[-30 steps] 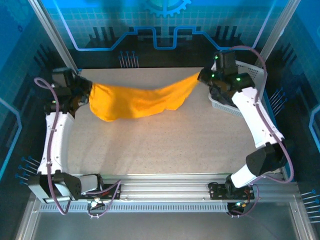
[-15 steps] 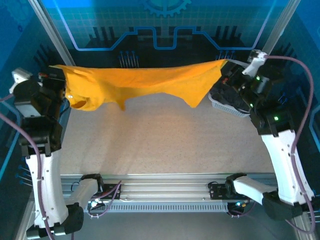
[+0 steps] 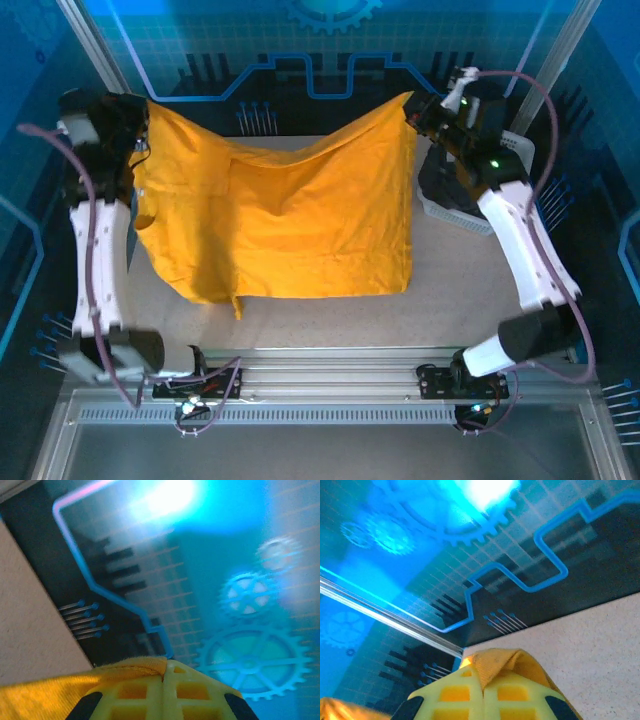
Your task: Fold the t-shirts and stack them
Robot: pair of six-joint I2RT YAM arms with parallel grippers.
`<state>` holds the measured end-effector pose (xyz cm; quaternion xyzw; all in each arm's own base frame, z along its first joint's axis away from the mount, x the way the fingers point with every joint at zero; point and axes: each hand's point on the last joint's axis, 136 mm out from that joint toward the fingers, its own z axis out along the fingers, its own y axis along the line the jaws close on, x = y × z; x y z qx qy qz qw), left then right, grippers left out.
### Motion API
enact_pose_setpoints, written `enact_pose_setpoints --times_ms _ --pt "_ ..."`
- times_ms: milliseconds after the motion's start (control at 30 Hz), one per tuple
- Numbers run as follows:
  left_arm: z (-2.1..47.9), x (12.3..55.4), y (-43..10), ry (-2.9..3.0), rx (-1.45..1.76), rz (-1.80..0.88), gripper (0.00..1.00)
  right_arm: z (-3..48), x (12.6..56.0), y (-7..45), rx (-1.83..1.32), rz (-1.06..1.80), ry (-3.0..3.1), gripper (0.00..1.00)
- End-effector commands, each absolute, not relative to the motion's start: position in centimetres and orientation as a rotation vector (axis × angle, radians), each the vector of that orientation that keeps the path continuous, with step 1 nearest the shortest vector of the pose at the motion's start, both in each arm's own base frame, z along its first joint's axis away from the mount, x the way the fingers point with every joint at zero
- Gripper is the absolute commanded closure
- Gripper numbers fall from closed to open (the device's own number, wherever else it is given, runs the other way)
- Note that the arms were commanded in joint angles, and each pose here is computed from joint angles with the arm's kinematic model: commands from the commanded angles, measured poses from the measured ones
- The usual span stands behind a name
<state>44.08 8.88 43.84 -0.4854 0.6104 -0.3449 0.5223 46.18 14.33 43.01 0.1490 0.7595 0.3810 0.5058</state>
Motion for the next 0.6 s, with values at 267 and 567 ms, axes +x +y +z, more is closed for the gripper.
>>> enact_pose_setpoints --times_ms 267,567 --pt "55.6 47.7 8.5 1.334 -0.826 -1.12 1.0 52.0 51.0 12.2 0.317 0.989 1.612 1.0" --pt "53.1 40.1 8.2 1.359 -0.99 -0.979 1.0 48.8 46.2 7.9 0.491 0.843 1.771 1.0"
